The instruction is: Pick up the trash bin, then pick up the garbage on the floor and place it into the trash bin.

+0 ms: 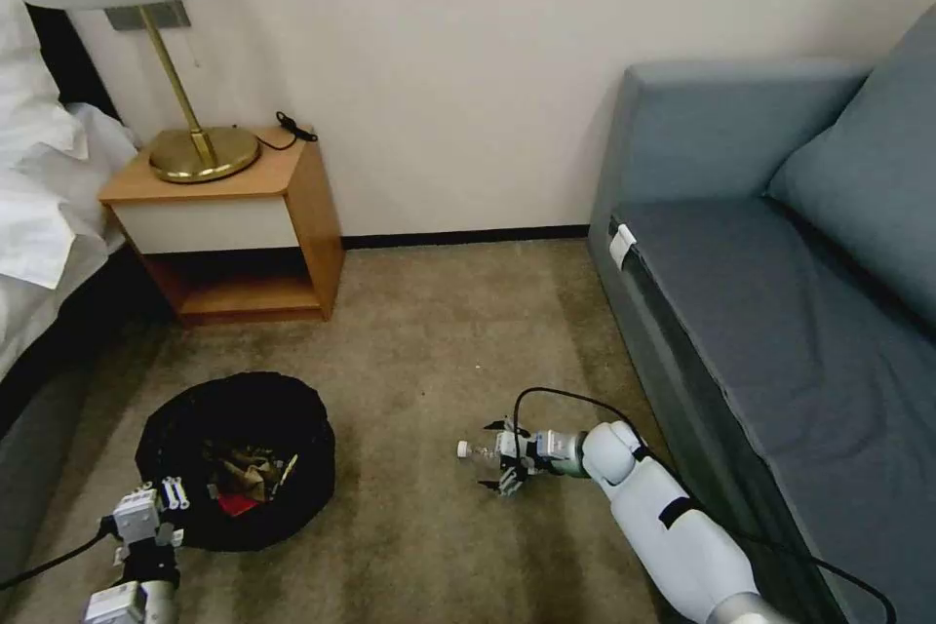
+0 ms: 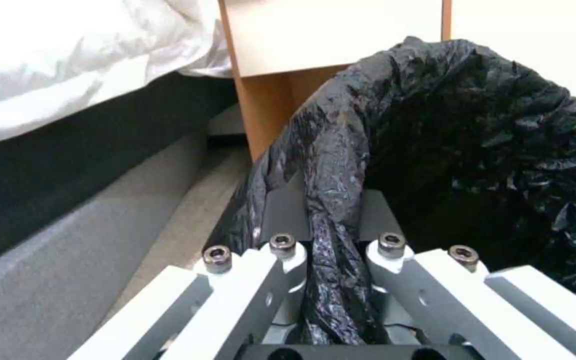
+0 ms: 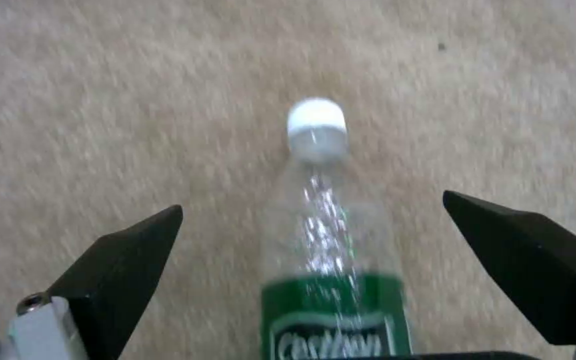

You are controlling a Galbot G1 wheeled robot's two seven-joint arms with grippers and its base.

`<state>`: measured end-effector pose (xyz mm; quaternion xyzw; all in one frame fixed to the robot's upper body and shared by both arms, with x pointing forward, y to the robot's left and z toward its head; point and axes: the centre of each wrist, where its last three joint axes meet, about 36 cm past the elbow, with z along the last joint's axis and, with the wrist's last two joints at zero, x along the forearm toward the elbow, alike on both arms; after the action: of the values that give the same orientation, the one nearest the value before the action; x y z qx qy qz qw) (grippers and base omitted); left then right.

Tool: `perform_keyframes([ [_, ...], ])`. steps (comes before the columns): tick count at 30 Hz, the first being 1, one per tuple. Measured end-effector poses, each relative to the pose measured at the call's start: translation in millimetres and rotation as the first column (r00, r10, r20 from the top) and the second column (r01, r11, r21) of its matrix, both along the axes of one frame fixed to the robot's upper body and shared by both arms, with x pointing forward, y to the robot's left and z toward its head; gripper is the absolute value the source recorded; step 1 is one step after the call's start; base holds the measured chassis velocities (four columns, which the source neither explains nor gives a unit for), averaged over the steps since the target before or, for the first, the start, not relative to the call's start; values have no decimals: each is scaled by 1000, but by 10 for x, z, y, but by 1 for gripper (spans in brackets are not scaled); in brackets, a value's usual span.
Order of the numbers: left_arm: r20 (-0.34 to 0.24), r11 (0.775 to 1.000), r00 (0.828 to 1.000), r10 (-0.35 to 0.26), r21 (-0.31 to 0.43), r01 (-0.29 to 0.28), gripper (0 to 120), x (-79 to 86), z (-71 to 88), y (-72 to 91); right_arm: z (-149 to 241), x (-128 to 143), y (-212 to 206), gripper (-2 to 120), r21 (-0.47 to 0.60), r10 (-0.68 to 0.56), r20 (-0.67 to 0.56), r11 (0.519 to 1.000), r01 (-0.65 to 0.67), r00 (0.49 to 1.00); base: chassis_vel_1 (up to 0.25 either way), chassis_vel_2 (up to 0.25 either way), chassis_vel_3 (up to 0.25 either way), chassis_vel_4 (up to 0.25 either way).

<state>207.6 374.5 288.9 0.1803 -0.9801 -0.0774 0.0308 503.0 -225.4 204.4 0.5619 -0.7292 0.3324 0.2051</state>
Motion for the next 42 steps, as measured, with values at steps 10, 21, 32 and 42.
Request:
perform_keyframes([
  [10,5,1000,1000,-1,3,1,6,-5,13,-3,-117,51,-113,98,-16,-28,-12,999,28,1000,0,0,0,0],
  [21,11,1000,1000,-3,4,3,6,-9,43,-20,-164,-13,-126,56,-14,-2,-35,1000,1,999,0,0,0,0],
  [32,12,1000,1000,-2,4,2,6,-14,37,-22,-130,-6,-107,28,-3,7,-28,1000,-7,1000,0,0,0,0],
  [42,14,1000,1000,-3,4,3,6,-17,42,-19,91,66,63,25,52,47,13,998,-47,999,0,0,0,0],
])
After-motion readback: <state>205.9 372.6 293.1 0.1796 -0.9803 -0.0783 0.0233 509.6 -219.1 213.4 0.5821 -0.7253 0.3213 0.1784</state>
